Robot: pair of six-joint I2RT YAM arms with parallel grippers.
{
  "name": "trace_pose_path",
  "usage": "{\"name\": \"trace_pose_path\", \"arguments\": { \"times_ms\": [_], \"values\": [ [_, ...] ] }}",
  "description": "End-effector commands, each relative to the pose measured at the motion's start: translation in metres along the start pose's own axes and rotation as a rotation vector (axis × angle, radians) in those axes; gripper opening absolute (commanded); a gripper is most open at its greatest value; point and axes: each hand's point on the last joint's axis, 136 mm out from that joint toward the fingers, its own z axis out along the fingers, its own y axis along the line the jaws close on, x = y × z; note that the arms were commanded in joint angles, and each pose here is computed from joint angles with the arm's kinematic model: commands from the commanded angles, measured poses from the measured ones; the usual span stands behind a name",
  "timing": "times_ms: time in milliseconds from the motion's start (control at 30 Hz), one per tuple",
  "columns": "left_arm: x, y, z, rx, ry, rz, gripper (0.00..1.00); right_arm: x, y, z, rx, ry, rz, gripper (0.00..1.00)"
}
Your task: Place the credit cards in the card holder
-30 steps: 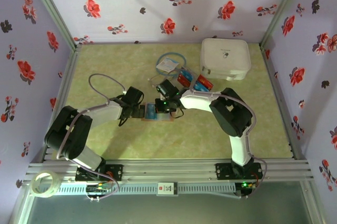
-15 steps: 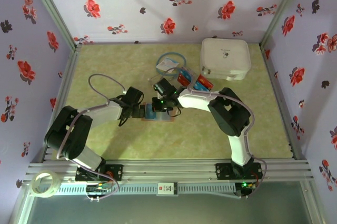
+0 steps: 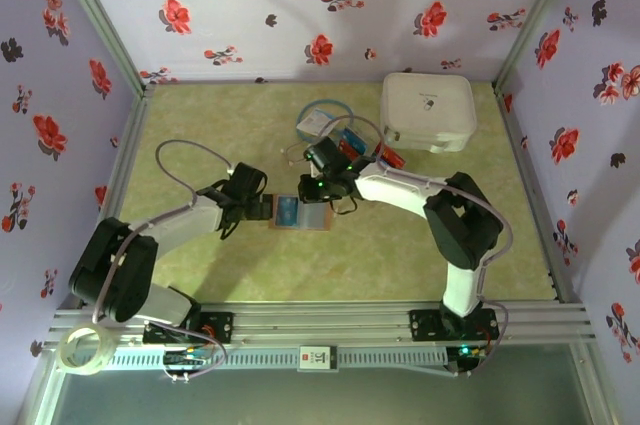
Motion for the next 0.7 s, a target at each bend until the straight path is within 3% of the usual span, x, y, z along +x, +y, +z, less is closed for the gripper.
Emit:
{"name": "trace_pose_path", "arguments": {
  "times_ms": [0,233,667],
  "values": [
    [-0.002,-0.001,-0.009,0.026,0.014,-0.013,1.0,0.011,-0.026,-0.004,0.056,0.032,0.001,0.09],
    [-0.015,-0.029,-0.022,0.138,-0.007,-0.034,1.0,0.016,-0.037,-0.002,0.048,0.054,0.004,0.0],
    [-0.01,-0.084,-0.022,0.222,0.008,0.007,1.0,0.015,-0.038,0.007,0.005,0.067,0.02,0.0]
  ]
}}
